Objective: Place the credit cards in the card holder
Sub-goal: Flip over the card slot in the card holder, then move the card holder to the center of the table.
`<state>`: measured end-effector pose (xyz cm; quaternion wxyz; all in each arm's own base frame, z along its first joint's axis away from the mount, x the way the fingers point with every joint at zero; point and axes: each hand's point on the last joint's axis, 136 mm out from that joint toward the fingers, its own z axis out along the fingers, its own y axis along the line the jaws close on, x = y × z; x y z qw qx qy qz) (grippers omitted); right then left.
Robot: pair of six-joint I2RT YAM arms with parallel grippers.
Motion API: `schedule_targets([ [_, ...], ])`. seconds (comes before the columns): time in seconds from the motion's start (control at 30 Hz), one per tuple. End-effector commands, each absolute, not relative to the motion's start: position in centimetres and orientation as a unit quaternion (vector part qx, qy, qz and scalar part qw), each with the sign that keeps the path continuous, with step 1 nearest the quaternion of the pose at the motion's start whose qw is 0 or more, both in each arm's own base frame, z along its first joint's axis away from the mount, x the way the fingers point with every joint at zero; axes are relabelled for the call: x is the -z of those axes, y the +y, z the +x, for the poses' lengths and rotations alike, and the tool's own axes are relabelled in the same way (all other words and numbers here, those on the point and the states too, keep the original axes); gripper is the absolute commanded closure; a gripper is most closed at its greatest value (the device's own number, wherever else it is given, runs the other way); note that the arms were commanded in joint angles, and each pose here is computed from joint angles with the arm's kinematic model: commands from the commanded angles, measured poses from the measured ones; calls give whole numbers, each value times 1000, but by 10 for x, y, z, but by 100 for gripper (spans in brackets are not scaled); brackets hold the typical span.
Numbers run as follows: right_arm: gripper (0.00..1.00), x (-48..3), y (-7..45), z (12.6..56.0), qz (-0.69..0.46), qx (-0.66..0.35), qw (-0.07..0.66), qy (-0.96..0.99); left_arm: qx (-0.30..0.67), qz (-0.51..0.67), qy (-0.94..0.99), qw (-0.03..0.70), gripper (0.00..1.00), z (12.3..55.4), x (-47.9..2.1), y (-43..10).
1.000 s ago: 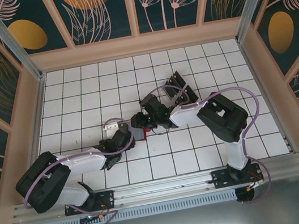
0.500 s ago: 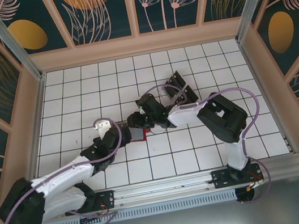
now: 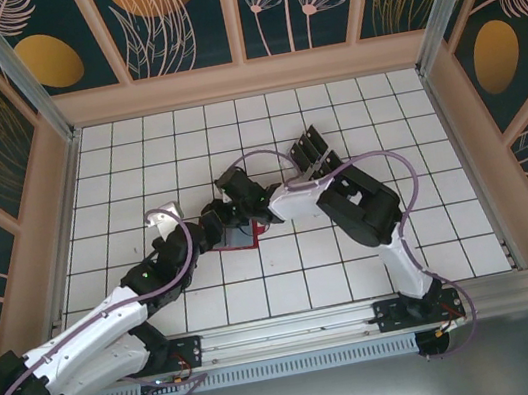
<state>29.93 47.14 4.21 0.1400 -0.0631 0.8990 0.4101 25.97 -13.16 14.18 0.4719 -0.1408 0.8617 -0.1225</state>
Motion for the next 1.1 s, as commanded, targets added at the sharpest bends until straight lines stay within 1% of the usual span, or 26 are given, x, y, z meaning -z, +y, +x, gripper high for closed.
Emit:
schedule_targets([
  [0.0, 59, -41, 479, 299, -71, -406, 129, 902, 112, -153, 860, 474, 1, 260, -143, -124],
  [0.23, 58, -73, 478, 296, -90, -424, 155, 888, 105, -143, 868, 464, 2, 260, -135, -127],
  [0.33, 57, -88, 469, 291, -92, -424, 172, 884, 105, -140, 870, 461, 1, 262, -134, -130],
  [0.43, 57, -90, 456, 283, -90, -420, 177, 886, 105, -138, 872, 459, 1, 265, -135, -133],
  [0.73, 57, -50, 433, 262, -85, -393, 150, 903, 95, -127, 877, 453, 1, 280, -138, -140],
  [0.9, 57, -27, 415, 261, -96, -341, 149, 923, 89, -118, 883, 446, 2, 283, -136, -143],
  [1.07, 57, -15, 389, 256, -100, -297, 152, 937, 88, -114, 886, 441, 2, 282, -134, -144],
])
